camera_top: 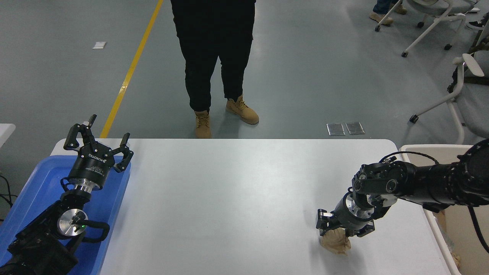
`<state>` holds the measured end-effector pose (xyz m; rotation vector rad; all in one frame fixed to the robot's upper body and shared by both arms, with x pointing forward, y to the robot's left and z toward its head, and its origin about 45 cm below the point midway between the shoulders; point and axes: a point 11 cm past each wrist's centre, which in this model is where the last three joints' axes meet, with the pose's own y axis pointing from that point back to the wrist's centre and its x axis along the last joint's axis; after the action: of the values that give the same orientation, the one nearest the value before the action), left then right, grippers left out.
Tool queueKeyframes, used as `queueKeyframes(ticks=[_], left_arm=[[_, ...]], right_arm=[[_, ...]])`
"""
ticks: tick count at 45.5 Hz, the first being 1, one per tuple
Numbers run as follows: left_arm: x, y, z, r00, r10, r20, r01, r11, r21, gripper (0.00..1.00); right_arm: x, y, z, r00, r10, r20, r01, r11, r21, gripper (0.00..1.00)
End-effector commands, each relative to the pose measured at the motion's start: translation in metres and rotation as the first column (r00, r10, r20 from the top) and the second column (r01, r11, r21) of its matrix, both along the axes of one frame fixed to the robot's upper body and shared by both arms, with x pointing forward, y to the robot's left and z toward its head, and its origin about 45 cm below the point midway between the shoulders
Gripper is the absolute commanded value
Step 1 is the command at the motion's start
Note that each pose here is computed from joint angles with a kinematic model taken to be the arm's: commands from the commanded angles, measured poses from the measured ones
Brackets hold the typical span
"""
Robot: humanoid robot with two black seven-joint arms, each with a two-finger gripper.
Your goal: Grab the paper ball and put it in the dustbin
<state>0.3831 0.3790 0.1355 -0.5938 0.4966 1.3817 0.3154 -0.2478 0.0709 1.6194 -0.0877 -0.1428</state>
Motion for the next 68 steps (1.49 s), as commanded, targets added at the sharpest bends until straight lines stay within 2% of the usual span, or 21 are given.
queueKeyframes(ticks=[1,13,23,29,39,46,54,68], left_arm=[[0.0,0.0,0.0,1.0,0.001,-0.001,-0.001,1.0,0.0,0.98],[0.0,0.0,0.0,1.0,0.001,-0.001,-0.001,1.0,0.0,0.98],[0.0,0.0,0.0,1.0,0.001,-0.001,-0.001,1.0,0.0,0.98],[0.0,0.0,0.0,1.0,0.001,-0.001,-0.001,1.0,0.0,0.98],[0.0,0.0,0.0,1.0,0.0,0.0,0.0,1.0,-0.001,0.98],[0.0,0.0,0.0,1.0,0.0,0.0,0.0,1.0,-0.001,0.98],[0.0,0.0,0.0,1.0,-0.001,-0.001,0.001,1.0,0.0,0.98],[0.0,0.001,0.0,1.0,0.001,0.0,-0.001,1.0,0.0,0.98]], right_arm=[[0.004,0.004,0.008,1.0,0.027,0.005,-0.027,1.0,-0.002,0.0],[0.032,-0.004,0.05,0.996,0.029,0.081,-0.029,1.0,-0.008,0.0],[0.075,-0.012,0.141,0.969,0.0,0.245,-0.008,1.0,0.029,0.0],[0.087,-0.015,0.2,0.942,-0.008,0.335,-0.011,0.998,0.054,0.0],[0.094,-0.018,0.281,0.885,0.014,0.466,-0.036,0.999,0.04,0.0],[0.097,-0.02,0.313,0.858,0.021,0.513,-0.042,0.999,0.03,0.0],[0.098,-0.015,0.334,0.841,0.033,0.539,-0.058,0.998,0.03,0.0],[0.103,-0.021,0.333,0.834,0.029,0.551,-0.044,0.999,0.015,0.0]])
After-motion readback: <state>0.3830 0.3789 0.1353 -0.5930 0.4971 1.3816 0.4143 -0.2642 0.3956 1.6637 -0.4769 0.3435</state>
